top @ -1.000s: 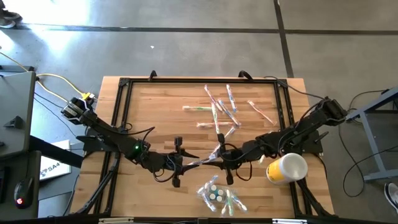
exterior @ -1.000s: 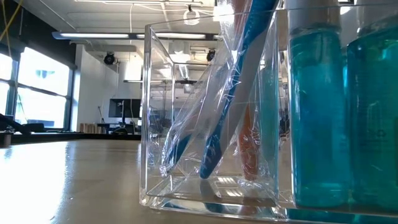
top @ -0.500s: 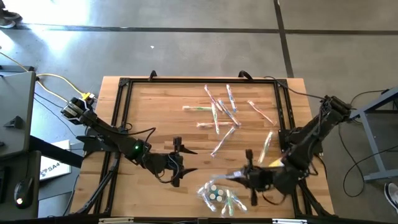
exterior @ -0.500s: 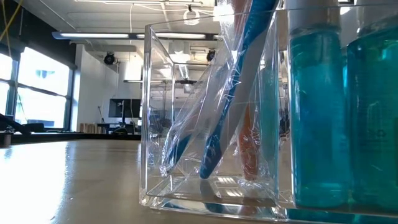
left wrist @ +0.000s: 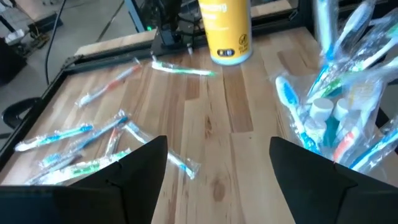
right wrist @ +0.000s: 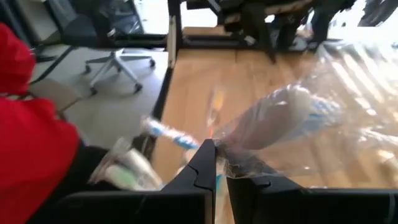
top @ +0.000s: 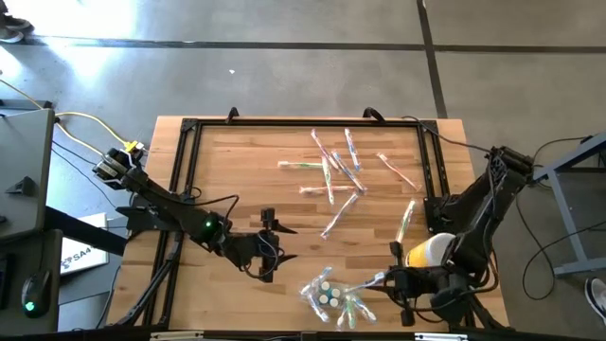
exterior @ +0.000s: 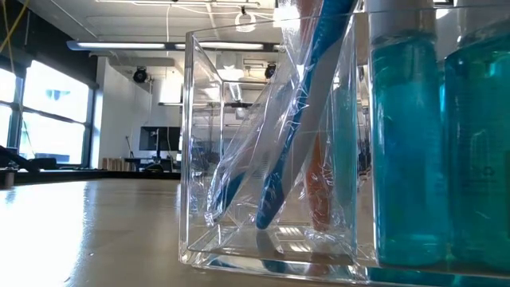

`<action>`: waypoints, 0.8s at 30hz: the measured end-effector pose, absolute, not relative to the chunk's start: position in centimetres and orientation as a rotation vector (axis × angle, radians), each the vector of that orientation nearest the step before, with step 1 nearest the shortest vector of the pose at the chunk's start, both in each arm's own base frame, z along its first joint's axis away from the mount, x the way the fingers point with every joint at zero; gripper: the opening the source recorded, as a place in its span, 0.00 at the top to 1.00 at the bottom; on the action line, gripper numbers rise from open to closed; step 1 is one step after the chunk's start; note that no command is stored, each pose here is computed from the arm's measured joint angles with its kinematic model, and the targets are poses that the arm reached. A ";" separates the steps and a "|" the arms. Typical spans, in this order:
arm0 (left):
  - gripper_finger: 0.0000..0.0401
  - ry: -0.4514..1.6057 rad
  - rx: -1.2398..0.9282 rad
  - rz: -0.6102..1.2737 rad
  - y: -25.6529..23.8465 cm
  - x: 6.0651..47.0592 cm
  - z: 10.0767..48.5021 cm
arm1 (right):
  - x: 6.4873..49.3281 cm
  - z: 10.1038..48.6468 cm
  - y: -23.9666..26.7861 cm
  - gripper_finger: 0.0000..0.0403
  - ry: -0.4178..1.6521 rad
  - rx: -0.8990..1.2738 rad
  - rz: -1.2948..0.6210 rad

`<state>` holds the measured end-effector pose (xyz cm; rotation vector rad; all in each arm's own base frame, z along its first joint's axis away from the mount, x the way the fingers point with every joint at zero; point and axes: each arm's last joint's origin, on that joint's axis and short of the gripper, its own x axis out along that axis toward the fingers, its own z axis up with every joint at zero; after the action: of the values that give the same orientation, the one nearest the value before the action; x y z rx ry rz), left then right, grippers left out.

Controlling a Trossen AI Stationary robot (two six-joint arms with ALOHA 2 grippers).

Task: Pick & Place toothbrushing station
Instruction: Put the blue toothbrush into the transparent organizer

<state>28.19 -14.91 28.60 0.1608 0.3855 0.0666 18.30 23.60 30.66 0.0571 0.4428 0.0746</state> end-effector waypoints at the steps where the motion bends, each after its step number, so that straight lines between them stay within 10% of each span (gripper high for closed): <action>1: 0.31 0.391 0.159 0.067 -14.9 28.2 28.5 | 18.2 30.5 23.6 0.98 0.457 0.063 0.078; 24: 0.31 0.480 0.121 0.102 -14.6 27.7 27.6 | 21.2 24.5 24.1 0.98 0.744 0.085 0.017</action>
<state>27.73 -14.62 27.63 0.1208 0.4803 0.1016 21.24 24.13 24.47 0.0850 0.7436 0.0169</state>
